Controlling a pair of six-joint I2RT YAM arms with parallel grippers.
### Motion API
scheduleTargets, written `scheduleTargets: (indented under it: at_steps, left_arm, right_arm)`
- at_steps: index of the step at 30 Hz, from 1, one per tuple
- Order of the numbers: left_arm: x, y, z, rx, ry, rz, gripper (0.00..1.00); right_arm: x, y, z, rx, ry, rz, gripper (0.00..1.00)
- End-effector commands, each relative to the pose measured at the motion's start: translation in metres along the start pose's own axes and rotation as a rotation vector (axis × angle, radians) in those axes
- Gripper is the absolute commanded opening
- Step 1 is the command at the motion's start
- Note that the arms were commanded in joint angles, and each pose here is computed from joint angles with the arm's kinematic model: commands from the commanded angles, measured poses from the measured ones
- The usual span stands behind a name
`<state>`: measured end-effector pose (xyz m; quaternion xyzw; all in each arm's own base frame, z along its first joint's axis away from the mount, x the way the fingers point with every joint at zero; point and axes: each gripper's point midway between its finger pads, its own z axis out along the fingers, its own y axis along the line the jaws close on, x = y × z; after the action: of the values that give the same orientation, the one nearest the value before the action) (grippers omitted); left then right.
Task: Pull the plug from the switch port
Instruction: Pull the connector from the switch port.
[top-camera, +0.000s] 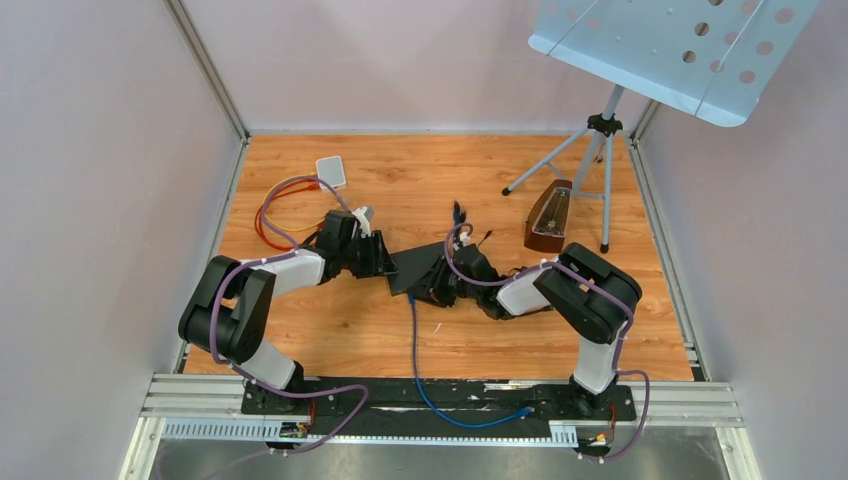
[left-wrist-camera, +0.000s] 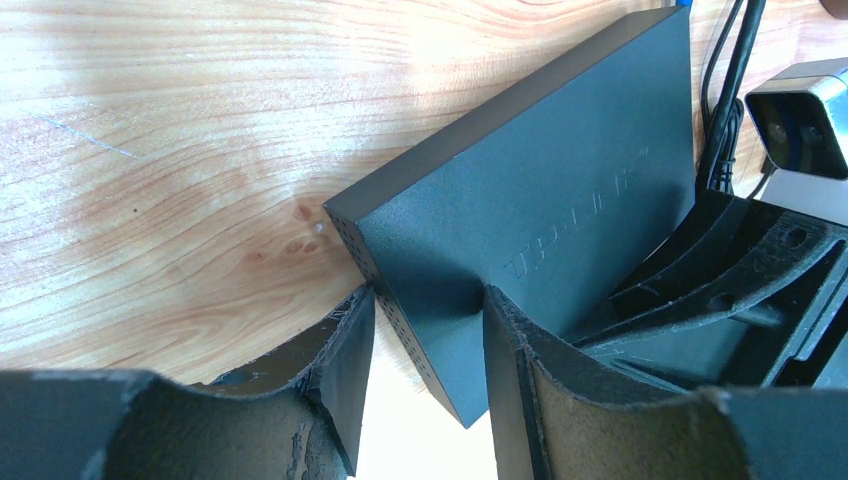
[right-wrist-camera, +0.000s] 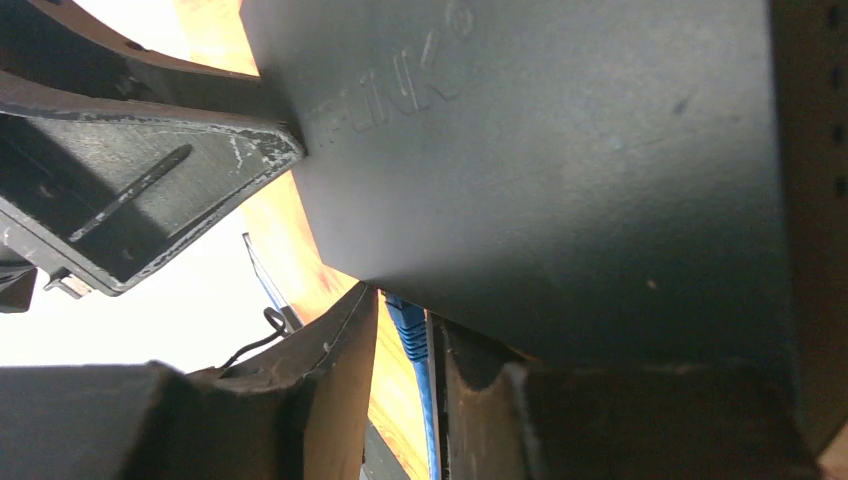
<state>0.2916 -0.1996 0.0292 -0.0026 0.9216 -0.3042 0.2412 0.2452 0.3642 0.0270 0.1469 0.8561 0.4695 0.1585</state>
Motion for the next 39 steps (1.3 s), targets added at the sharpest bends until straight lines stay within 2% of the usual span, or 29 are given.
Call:
scheduleTargets:
  at_steps: [1,8,18,22,25,30,36,39]
  left_arm:
    - [0.013,0.006,0.002,-0.018,0.047,0.006,0.49]
    - [0.014,0.005,0.003,-0.010,0.052,0.002,0.48]
    - [0.013,0.004,0.002,-0.011,0.046,0.003,0.48]
    - [0.013,0.004,0.002,-0.007,0.042,0.003,0.47]
    - [0.012,0.003,0.002,-0.001,0.036,0.001,0.47]
    - [0.013,0.003,0.003,0.003,0.040,0.002,0.47]
    - [0.013,0.002,0.003,0.010,0.038,0.001,0.47]
    - [0.013,0.001,0.002,0.012,0.036,0.003,0.47]
  right_arm:
    - [-0.007,-0.024,0.006,0.115,-0.036,0.030,0.26]
    - [-0.007,-0.037,0.012,0.247,-0.002,0.020,0.15]
    - [-0.001,-0.035,0.010,0.235,0.042,-0.041,0.02]
    - [0.002,-0.024,0.014,0.209,0.092,-0.117,0.06]
    - [-0.001,-0.024,0.012,0.239,0.062,-0.124,0.21]
    - [-0.007,-0.028,0.012,0.220,0.022,-0.047,0.33]
    - [-0.006,-0.040,0.021,0.258,0.027,0.003,0.34]
    - [-0.006,-0.048,0.020,0.285,0.026,0.025,0.28]
